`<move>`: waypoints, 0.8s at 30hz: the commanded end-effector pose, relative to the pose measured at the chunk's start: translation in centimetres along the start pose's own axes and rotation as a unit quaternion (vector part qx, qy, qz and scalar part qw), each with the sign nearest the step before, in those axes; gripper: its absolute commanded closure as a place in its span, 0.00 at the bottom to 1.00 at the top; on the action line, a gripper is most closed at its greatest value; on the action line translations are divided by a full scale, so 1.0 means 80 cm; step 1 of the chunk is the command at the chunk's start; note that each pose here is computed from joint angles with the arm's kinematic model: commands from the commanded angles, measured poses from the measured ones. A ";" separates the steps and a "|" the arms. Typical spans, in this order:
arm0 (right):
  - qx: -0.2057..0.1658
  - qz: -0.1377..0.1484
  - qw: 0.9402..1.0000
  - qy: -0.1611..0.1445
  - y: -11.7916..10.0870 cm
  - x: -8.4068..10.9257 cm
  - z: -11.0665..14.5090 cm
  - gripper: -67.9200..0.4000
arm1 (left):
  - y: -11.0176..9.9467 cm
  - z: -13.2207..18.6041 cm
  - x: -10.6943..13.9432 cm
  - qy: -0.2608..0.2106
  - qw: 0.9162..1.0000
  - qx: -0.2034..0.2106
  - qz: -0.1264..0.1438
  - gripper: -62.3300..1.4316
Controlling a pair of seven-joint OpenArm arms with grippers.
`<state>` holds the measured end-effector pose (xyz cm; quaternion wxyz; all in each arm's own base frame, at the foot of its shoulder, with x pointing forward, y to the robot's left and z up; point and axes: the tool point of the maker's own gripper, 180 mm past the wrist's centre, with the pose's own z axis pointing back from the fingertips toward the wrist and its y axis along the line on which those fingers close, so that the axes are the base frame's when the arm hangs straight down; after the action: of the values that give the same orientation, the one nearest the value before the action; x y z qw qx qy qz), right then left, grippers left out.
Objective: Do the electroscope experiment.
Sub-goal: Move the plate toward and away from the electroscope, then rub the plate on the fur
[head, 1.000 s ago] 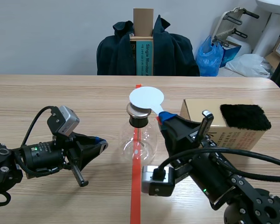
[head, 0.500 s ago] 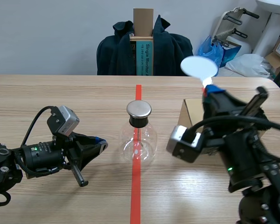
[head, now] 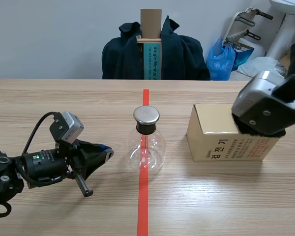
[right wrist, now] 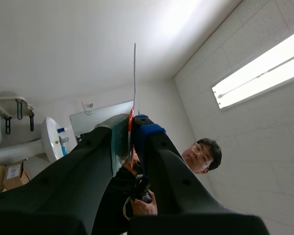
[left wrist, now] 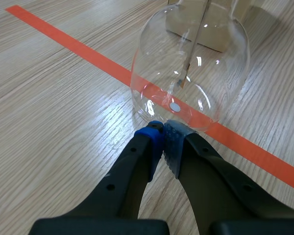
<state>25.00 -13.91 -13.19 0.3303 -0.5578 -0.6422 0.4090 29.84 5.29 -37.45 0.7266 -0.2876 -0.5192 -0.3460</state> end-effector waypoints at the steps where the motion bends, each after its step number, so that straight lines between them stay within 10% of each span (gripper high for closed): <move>1: -0.037 0.001 0.999 0.004 -0.022 -0.006 -0.002 0.98 | 0.002 -0.004 0.018 -0.024 1.000 0.001 -0.003 0.93; 10: -0.039 0.005 0.999 0.023 -0.031 -0.032 0.001 0.98 | -0.018 0.028 0.008 -0.021 1.000 0.000 0.007 0.93; 19: -0.050 0.012 0.997 0.054 -0.041 -0.059 -0.001 0.98 | -0.048 0.137 0.065 -0.052 0.998 0.015 -0.012 0.92; 24: -0.047 0.013 0.997 0.065 -0.038 -0.069 0.001 0.98 | -0.069 0.178 0.087 -0.050 0.998 0.029 -0.020 0.41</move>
<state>24.84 -19.42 -11.81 0.3670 -0.5927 -0.6172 0.3647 19.13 11.59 -25.83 0.6959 -0.2677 -0.5664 -0.3511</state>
